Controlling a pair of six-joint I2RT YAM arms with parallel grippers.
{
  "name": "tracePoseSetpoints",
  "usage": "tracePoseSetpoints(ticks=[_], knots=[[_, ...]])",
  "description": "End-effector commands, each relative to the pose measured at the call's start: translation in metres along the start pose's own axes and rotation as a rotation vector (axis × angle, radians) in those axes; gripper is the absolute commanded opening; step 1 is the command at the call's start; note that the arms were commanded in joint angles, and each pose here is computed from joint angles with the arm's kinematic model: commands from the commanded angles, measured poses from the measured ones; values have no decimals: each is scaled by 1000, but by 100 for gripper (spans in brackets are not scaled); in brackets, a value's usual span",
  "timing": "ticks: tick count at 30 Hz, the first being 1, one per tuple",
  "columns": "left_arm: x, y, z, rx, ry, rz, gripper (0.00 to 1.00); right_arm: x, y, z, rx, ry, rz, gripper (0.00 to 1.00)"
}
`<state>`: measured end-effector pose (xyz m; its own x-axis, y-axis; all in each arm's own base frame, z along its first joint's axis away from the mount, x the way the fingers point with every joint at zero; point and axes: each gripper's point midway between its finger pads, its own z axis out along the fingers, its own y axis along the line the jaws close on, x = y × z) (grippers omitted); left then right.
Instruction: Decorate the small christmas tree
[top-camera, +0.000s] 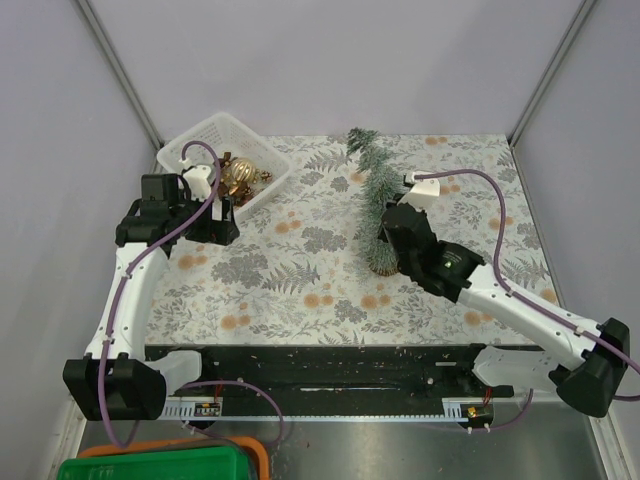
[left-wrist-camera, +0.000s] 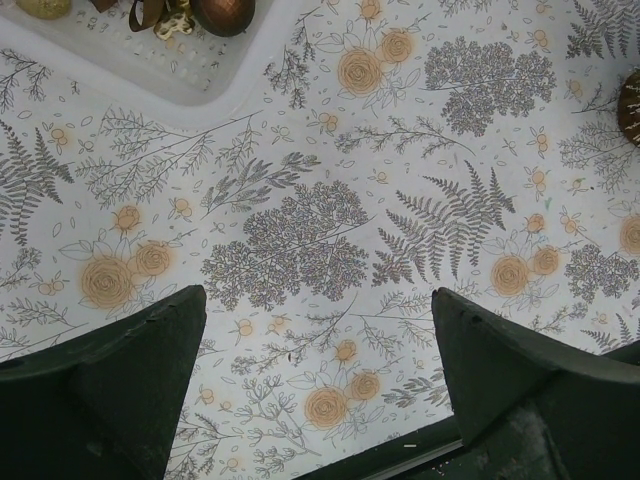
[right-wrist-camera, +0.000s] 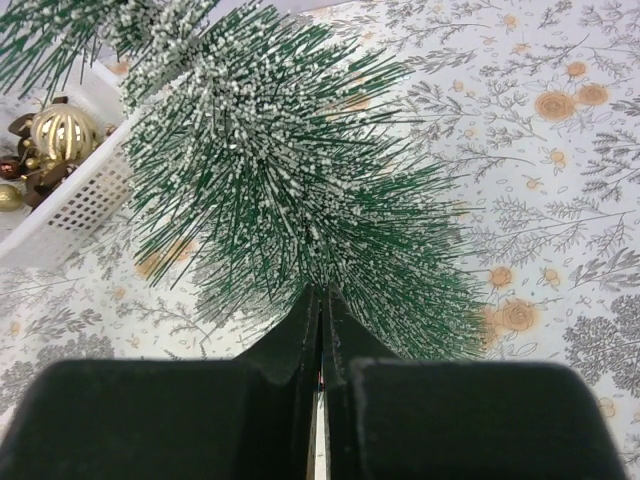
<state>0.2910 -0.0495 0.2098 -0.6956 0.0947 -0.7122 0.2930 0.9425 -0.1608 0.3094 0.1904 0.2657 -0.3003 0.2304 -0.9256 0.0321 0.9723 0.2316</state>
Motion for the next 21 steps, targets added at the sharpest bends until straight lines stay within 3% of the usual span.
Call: tracePoseSetpoints(ticks=[1,6,11,21], knots=[[-16,-4,2,20,-50,11,99,-18,4,-17,13,-93,119,0],[-16,-5,2,23,-55,12,99,-16,23,-28,-18,-102,103,0],[-13,-3,2,15,-52,19,99,14,33,-41,-9,-80,74,0],[-13,-2,3,8,-46,27,99,72,11,-69,58,-14,66,0]])
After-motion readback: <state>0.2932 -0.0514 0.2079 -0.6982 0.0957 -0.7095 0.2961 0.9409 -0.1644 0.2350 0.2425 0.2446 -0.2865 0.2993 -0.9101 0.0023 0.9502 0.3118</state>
